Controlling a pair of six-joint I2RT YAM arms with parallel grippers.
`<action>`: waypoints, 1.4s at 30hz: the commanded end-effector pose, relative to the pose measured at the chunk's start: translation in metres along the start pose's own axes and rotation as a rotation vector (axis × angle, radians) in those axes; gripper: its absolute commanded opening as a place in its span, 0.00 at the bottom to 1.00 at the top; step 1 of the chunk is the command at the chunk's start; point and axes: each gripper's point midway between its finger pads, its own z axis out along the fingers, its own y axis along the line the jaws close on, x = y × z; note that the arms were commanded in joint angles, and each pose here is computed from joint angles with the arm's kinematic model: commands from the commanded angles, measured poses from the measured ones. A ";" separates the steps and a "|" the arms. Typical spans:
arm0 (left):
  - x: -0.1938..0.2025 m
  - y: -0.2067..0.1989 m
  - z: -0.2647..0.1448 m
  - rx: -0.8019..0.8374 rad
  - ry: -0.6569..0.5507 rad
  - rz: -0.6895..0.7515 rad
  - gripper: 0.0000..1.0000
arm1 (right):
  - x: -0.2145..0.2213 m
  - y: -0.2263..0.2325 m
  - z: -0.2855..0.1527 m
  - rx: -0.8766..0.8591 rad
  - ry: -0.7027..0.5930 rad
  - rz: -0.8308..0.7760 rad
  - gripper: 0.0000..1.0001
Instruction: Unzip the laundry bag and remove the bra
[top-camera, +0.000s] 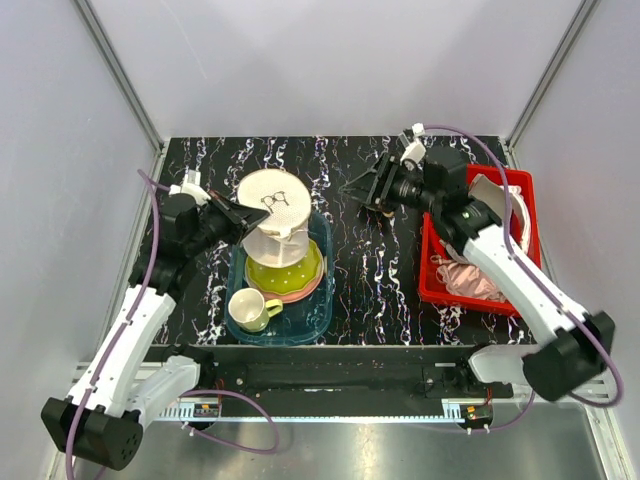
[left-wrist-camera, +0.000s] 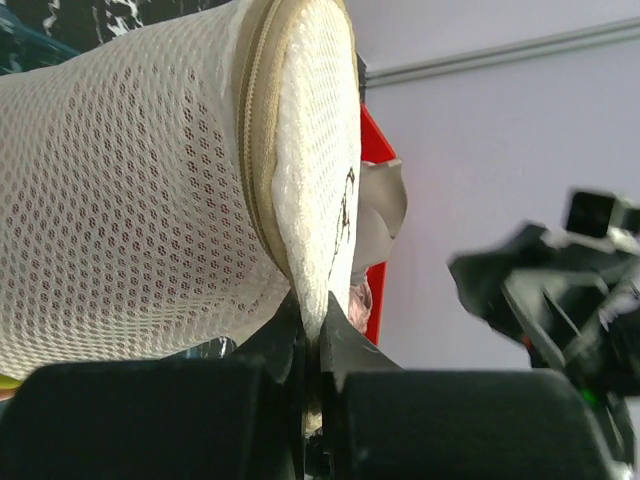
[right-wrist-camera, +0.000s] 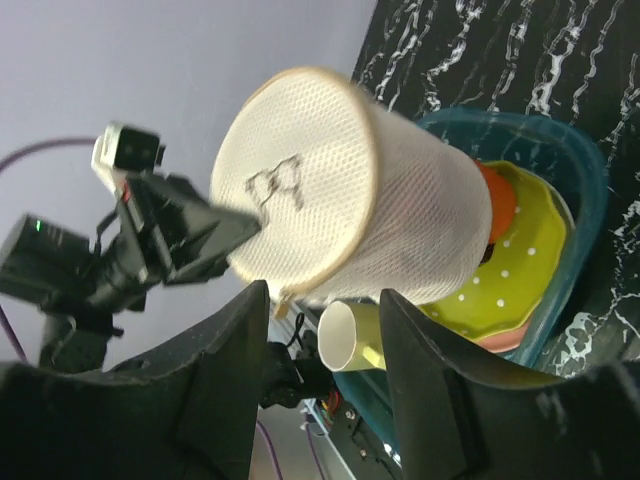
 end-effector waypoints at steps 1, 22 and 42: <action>-0.030 -0.031 -0.015 0.011 -0.145 0.068 0.00 | 0.028 0.001 -0.014 0.187 -0.019 -0.213 0.56; -0.026 -0.042 -0.005 -0.004 -0.135 0.100 0.00 | 0.110 0.052 0.053 0.160 0.165 -0.404 0.56; -0.024 -0.044 -0.008 0.010 -0.127 0.108 0.00 | 0.109 0.049 0.067 0.171 0.171 -0.437 0.44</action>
